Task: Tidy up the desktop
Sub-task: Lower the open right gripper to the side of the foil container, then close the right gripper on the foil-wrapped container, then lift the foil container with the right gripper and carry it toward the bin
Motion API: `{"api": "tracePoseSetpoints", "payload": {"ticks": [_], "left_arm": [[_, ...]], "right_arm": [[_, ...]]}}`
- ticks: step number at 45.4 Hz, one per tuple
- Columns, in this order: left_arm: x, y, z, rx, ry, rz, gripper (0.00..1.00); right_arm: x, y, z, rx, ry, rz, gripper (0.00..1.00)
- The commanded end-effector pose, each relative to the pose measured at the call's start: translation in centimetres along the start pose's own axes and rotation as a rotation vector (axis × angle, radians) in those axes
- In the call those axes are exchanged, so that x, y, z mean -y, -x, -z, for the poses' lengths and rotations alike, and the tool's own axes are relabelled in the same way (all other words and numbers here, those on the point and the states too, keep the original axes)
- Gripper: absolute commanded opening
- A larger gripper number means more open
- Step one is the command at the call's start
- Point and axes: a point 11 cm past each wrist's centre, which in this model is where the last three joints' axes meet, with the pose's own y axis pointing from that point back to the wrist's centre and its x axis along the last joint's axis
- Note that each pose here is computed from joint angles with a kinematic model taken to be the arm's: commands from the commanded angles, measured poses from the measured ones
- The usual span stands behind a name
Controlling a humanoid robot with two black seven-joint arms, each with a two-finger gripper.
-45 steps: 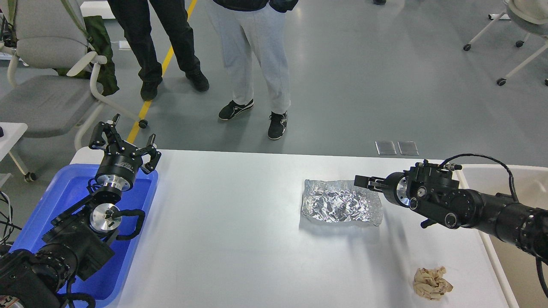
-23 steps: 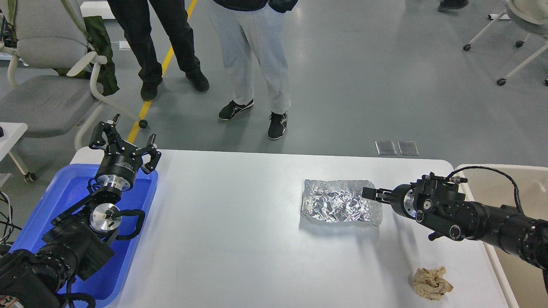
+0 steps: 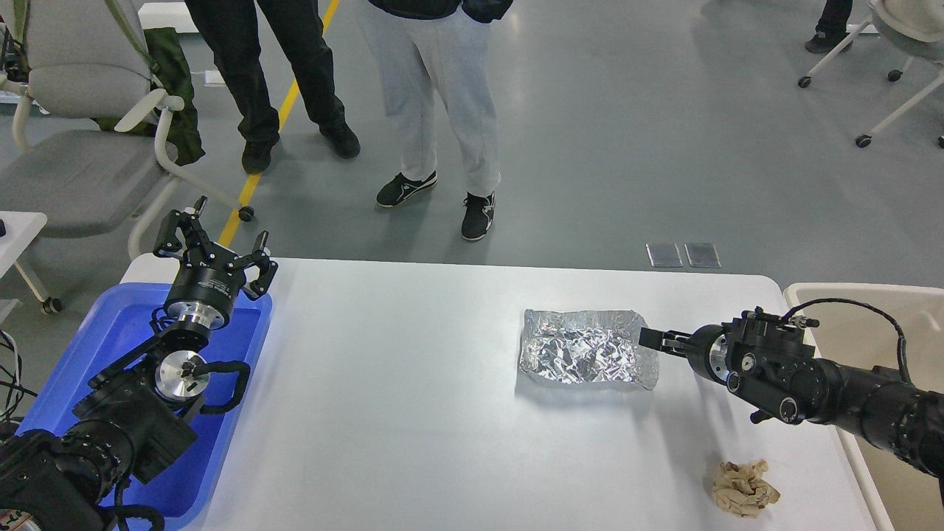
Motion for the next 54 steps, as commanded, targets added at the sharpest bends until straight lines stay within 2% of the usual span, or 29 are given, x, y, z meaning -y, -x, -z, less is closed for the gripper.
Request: {"api": "tracePoseSetpoints", "payload": {"ticks": [1, 11, 18, 28, 30, 33, 37, 41, 54], "left_arm": [[0.0, 0.0, 0.0, 0.000, 0.000, 0.000, 1.00], [0.0, 0.0, 0.0, 0.000, 0.000, 0.000, 1.00], [0.0, 0.0, 0.0, 0.000, 0.000, 0.000, 1.00], [0.0, 0.0, 0.0, 0.000, 0.000, 0.000, 1.00], [0.0, 0.0, 0.0, 0.000, 0.000, 0.000, 1.00], [0.0, 0.0, 0.0, 0.000, 0.000, 0.000, 1.00], [0.0, 0.0, 0.0, 0.000, 0.000, 0.000, 1.00], [0.0, 0.0, 0.0, 0.000, 0.000, 0.000, 1.00], [0.0, 0.0, 0.0, 0.000, 0.000, 0.000, 1.00]], "right_arm": [[0.3, 0.9, 0.4, 0.003, -0.010, 0.006, 0.99], [0.5, 1.6, 1.3, 0.016, -0.032, 0.014, 0.97], [0.5, 1.9, 1.7, 0.018, -0.055, 0.019, 0.80], [0.6, 1.8, 2.1, 0.018, -0.067, 0.004, 0.74], [0.6, 1.8, 2.1, 0.018, -0.067, 0.006, 0.67], [0.6, 2.0, 1.9, 0.009, -0.062, 0.011, 0.43], [0.6, 2.5, 1.8, 0.007, -0.060, 0.022, 0.28], [0.6, 2.7, 1.8, 0.006, -0.061, 0.030, 0.02], [0.5, 2.3, 2.2, 0.007, -0.078, 0.030, 0.00]]}}
